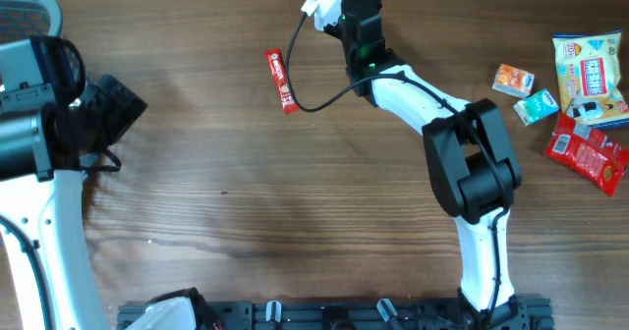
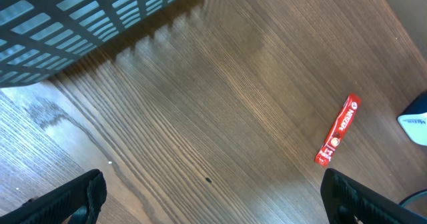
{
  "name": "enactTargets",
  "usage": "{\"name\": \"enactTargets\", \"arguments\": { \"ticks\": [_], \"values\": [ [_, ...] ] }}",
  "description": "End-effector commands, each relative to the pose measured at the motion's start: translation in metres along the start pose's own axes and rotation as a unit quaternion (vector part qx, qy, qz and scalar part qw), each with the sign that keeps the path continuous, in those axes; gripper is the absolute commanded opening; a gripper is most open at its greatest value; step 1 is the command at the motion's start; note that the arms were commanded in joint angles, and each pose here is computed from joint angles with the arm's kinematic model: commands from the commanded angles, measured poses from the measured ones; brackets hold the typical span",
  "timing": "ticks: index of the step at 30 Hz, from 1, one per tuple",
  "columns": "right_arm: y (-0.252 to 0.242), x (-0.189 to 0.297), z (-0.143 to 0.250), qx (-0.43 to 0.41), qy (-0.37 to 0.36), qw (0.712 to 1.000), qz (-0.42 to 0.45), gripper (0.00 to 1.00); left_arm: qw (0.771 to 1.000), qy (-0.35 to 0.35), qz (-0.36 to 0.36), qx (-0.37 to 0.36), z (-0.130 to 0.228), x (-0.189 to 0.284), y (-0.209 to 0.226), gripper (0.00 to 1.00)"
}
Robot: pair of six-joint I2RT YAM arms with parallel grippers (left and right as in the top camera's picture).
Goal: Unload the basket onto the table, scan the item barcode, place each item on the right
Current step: 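Carry the orange pack right and release it on the scanned pile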
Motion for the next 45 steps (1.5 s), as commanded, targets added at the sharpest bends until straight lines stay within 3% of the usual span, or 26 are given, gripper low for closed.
{"name": "enactTargets", "arguments": {
  "ticks": [1,6,9,12,16,20,21,22,23,24,25,29,33,39,45],
  "values": [
    [-0.028,0.001,0.012,-0.022,0.056,0.994,0.088,0.04,1.000,-0.010,-0.002,0.010,-0.004,0.003,0.002,1.00],
    [-0.076,0.005,0.060,-0.012,0.150,0.970,0.190,0.05,1.000,-0.010,-0.002,0.010,-0.004,0.003,0.002,1.00],
    [-0.095,0.008,0.124,-0.022,0.255,0.942,0.216,0.04,1.000,-0.010,-0.002,0.010,-0.004,0.003,0.002,1.00],
    [-0.107,0.022,0.203,-0.070,0.378,0.891,0.241,0.04,1.000,-0.010,-0.002,0.010,-0.004,0.003,0.001,1.00],
    [-0.090,0.047,0.300,-0.076,0.516,0.833,0.184,0.04,1.000,-0.010,-0.002,0.010,-0.004,0.003,0.001,1.00],
    [-0.074,0.077,0.364,-0.098,0.593,0.787,0.142,0.05,1.000,-0.010,-0.002,0.010,-0.004,0.003,0.001,1.00],
    [-0.072,0.086,0.377,-0.110,0.607,0.774,0.143,0.13,1.000,-0.010,-0.002,0.010,-0.004,0.003,0.002,1.00],
    [-0.071,0.091,0.385,-0.119,0.616,0.766,0.143,0.29,1.000,-0.010,-0.002,0.010,-0.004,0.003,0.002,1.00],
    [-0.069,0.094,0.390,-0.123,0.620,0.761,0.142,0.45,1.000,-0.010,-0.002,0.010,-0.004,0.003,0.001,1.00],
    [-0.068,0.097,0.394,-0.126,0.625,0.758,0.137,0.84,1.000,-0.010,-0.002,0.010,-0.004,0.003,0.002,1.00],
    [-0.067,0.098,0.397,-0.126,0.626,0.759,0.132,1.00,1.000,-0.010,-0.002,0.010,-0.004,0.003,0.001,1.00],
    [-0.065,0.095,0.394,-0.137,0.619,0.761,0.135,1.00,1.000,-0.010,-0.002,0.010,-0.004,0.003,0.002,1.00],
    [-0.051,0.083,0.375,-0.150,0.589,0.788,0.094,1.00,1.000,-0.010,-0.002,0.010,-0.004,0.003,0.001,1.00],
    [-0.028,0.063,0.317,-0.248,0.485,0.838,-0.022,1.00,1.000,-0.010,-0.002,0.010,-0.004,0.003,0.002,1.00],
    [-0.070,0.058,0.250,-0.403,0.336,0.846,-0.098,1.00,1.000,-0.010,-0.002,0.010,-0.004,0.003,0.001,1.00]
  ]
}}
Point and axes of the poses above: each gripper's point midway between its finger pads, its own x axis back along the fingers, its own y axis along the line the jaws close on, z = x × y, the point moved 5 cm from there along x, back along the fingers, and after that the axes turned 15 degrees about x, right-handed, at the moved point
